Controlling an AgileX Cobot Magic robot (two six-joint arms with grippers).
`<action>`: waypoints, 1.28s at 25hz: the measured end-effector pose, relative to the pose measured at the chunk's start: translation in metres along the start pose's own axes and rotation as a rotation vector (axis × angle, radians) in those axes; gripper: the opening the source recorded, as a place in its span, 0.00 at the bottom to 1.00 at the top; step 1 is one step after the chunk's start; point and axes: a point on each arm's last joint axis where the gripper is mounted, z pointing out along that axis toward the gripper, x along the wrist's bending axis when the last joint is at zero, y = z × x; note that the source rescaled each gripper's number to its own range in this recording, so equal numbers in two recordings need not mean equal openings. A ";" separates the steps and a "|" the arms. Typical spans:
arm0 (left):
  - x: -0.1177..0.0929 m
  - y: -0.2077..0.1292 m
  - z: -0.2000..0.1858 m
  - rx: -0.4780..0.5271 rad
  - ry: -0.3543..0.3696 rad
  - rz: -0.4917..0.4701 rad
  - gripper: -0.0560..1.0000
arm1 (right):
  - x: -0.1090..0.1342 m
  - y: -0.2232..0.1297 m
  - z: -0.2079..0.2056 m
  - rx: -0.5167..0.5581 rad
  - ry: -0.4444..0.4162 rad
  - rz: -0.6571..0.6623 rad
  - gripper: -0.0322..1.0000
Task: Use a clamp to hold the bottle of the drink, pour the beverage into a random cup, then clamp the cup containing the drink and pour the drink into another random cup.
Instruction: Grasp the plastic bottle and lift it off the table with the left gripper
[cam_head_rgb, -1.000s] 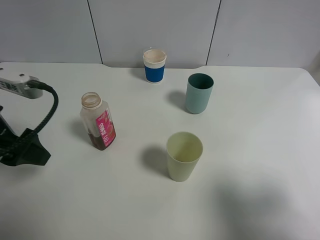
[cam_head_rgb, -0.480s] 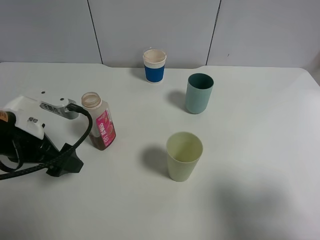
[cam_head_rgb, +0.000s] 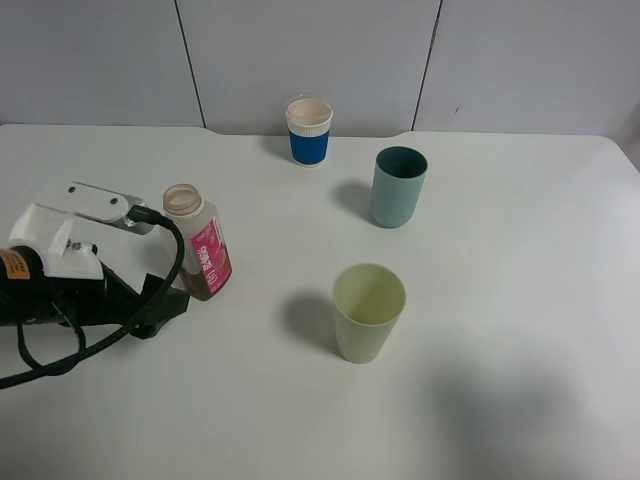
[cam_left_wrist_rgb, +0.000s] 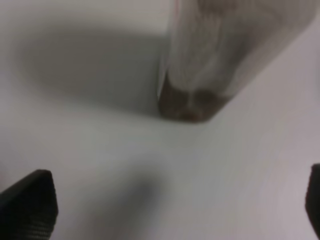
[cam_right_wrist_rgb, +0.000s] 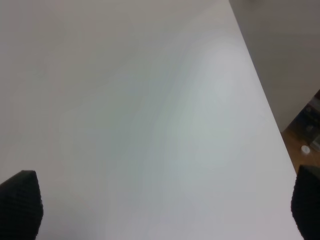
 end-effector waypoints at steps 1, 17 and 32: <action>0.001 -0.001 0.000 -0.027 0.003 0.000 0.99 | 0.000 0.000 0.000 0.000 0.000 0.000 1.00; -0.003 -0.017 0.038 -0.226 -0.082 0.066 0.98 | 0.000 0.000 0.000 0.000 0.000 0.000 1.00; -0.002 -0.030 0.067 -0.314 -0.099 0.061 0.97 | 0.000 0.000 0.000 0.000 0.000 0.000 1.00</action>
